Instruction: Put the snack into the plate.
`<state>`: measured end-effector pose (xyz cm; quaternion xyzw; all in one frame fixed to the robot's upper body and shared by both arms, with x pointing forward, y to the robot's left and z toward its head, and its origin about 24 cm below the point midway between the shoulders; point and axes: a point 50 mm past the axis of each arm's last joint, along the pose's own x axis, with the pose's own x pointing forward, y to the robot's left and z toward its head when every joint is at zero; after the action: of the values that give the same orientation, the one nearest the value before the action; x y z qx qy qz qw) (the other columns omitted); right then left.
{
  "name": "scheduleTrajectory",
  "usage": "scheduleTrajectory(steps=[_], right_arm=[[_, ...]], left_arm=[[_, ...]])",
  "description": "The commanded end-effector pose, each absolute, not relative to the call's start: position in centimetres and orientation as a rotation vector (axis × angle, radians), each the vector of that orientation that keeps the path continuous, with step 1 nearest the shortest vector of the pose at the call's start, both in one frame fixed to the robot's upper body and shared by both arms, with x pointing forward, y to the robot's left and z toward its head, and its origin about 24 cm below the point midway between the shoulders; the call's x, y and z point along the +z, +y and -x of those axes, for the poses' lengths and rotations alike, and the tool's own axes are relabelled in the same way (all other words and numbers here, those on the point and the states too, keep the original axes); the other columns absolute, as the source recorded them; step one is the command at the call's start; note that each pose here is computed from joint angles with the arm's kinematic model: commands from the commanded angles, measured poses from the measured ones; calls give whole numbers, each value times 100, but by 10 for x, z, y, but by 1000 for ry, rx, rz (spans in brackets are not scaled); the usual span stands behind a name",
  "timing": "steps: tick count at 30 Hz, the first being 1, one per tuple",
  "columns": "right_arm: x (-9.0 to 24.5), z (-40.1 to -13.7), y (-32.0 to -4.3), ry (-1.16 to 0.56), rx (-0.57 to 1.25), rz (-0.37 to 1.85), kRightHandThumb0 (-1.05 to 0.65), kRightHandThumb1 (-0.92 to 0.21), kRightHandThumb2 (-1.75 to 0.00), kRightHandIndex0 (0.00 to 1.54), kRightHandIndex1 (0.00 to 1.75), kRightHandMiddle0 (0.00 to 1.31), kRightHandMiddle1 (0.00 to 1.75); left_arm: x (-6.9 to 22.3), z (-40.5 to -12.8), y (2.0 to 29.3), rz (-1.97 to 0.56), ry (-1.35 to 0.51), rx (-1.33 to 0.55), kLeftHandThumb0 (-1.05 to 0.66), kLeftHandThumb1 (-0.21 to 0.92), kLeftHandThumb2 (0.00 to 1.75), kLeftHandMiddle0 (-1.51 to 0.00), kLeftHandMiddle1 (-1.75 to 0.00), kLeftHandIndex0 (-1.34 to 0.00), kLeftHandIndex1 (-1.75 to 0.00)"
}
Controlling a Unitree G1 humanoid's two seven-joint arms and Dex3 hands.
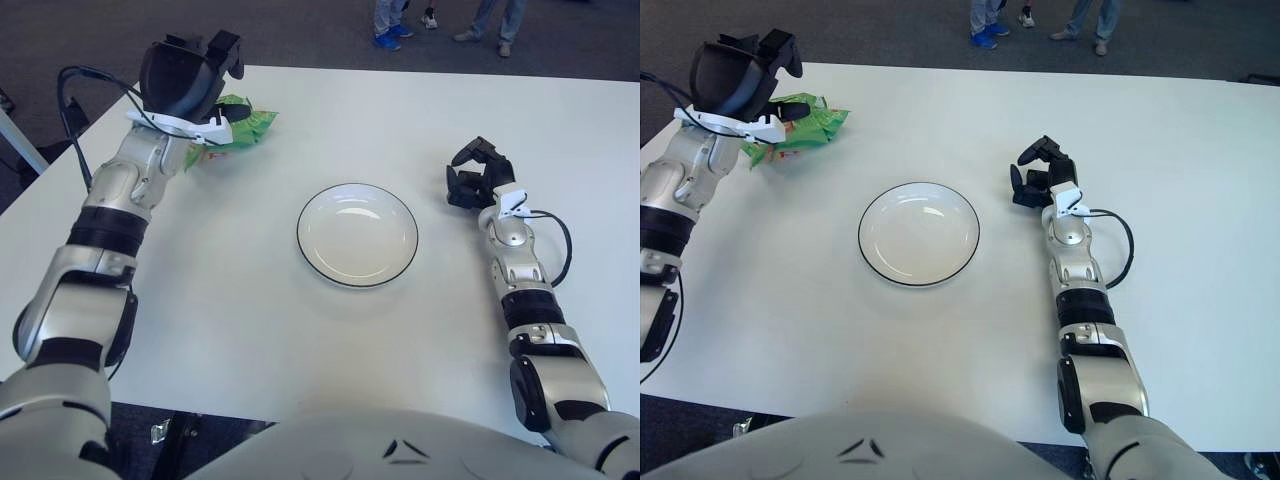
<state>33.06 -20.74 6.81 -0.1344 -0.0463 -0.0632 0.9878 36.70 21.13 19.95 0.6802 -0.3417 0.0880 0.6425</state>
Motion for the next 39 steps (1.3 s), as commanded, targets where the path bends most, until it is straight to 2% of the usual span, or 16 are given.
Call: scheduleTrajectory(steps=[1,2,5,9,18,22,30,39], right_arm=[[29,-317,-208,88,-104,293,-45,-43,-119,130,175,53,175],[29,-318,-208,87,-104,294,-45,-42,-119,130,175,54,175],[29,-318,-208,88,-103,296,-45,-41,-120,131,175,54,175],[29,-318,-209,89,-102,295,-45,-41,-121,131,175,54,175],[28,-317,-210,95,-99,306,-45,-41,-121,130,175,54,175],[29,-317,-210,95,-97,309,-45,-41,-121,130,175,54,175],[29,-316,-211,96,-91,317,-45,-41,-120,130,175,54,175],[29,-316,-212,95,-88,332,-46,-40,-121,131,175,55,175]], left_arm=[[201,-375,223,-1609,-738,201,-59,78,80,-21,-111,-6,-132],[199,-376,224,-1620,-728,198,-67,83,76,-16,-97,-4,-120],[197,-379,227,-1653,-699,192,-78,89,72,-11,-73,-1,-101],[193,-383,231,-1689,-646,189,-89,91,78,-9,-42,0,-76],[178,-394,240,-1637,-417,158,-104,92,95,-1,-10,0,-45],[176,-395,242,-1611,-374,137,-105,92,100,0,-2,0,-33],[163,-396,248,-1537,-260,98,-105,92,104,0,0,0,-14],[152,-398,244,-1505,-190,67,-105,92,106,0,0,0,-5]])
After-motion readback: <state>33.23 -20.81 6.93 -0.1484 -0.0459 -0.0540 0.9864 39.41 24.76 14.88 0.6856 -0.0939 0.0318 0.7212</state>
